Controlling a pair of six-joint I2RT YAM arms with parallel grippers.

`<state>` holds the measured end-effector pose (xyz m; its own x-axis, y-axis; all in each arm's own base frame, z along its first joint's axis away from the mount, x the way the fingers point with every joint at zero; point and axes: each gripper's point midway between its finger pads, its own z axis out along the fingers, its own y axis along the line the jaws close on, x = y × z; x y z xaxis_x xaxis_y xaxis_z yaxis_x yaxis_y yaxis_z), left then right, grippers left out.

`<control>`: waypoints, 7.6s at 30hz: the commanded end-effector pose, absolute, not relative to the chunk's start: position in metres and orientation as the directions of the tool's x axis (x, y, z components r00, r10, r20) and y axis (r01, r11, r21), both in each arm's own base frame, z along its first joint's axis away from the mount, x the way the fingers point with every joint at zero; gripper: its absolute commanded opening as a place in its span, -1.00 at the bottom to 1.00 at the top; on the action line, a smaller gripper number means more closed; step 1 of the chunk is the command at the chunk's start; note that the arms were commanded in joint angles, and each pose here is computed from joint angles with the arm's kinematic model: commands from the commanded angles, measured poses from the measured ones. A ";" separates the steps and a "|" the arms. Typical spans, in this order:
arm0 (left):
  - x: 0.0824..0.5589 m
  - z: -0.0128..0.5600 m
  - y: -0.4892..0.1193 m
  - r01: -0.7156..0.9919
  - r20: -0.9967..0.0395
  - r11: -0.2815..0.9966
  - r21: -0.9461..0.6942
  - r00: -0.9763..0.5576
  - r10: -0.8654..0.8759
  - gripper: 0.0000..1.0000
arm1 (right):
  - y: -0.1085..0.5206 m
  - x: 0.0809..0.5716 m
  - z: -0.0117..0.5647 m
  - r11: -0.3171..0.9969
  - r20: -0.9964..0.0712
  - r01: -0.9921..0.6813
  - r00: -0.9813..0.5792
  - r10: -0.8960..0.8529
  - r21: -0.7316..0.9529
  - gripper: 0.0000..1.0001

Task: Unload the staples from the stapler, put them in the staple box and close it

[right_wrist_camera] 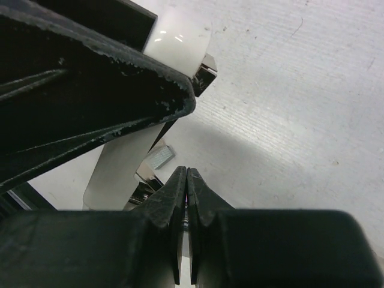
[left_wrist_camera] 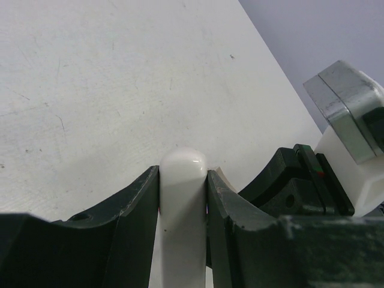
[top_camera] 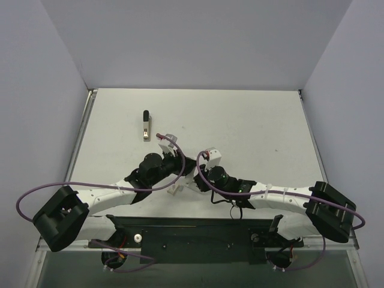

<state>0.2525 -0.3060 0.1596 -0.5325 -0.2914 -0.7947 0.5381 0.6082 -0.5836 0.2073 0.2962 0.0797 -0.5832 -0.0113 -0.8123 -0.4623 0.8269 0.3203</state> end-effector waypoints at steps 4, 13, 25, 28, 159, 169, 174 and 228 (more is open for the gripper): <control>0.279 0.235 -0.310 0.595 -0.797 0.535 -0.600 -0.381 -0.469 -1.00 | 0.330 0.204 0.109 0.710 -0.803 -0.522 -0.587 0.102 0.472 -1.00; 0.295 0.227 -0.310 0.566 -0.807 0.578 -0.587 -0.363 -0.465 -1.00 | 0.341 0.208 0.117 0.665 -0.781 -0.521 -0.606 0.154 0.535 -1.00; 0.310 0.215 -0.311 0.531 -0.820 0.625 -0.571 -0.343 -0.458 -1.00 | 0.361 0.209 0.131 0.581 -0.745 -0.538 -0.639 0.191 0.610 -1.00; 0.312 0.212 -0.310 0.522 -0.822 0.636 -0.569 -0.339 -0.457 -1.00 | 0.365 0.208 0.136 0.556 -0.736 -0.542 -0.645 0.205 0.630 -1.00; 0.171 0.308 -0.295 0.739 -0.744 0.237 -0.631 -0.491 -0.453 -1.00 | 0.303 0.157 0.242 0.500 -0.879 -0.724 -0.410 0.241 0.475 -1.00; 0.157 0.288 -0.308 0.747 -0.745 0.169 -0.643 -0.559 -0.363 -1.00 | 0.300 0.162 0.270 0.524 -0.930 -0.768 -0.306 0.205 0.368 -1.00; 0.142 0.288 -0.316 0.763 -0.752 0.105 -0.638 -0.587 -0.299 -1.00 | 0.296 0.164 0.286 0.529 -0.950 -0.790 -0.244 0.194 0.311 -1.00; 0.188 0.276 -0.342 0.751 -0.900 0.499 -0.433 -0.388 -0.197 -1.00 | 0.235 0.182 0.249 0.668 -0.931 -0.648 -0.268 0.248 0.365 -1.00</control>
<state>0.1670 -0.3460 0.2881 -0.4151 -0.2344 -0.8791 0.7975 0.3712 -0.4755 0.1692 0.2392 0.2180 -0.3204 0.0858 -0.9434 -0.6907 0.6603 0.2946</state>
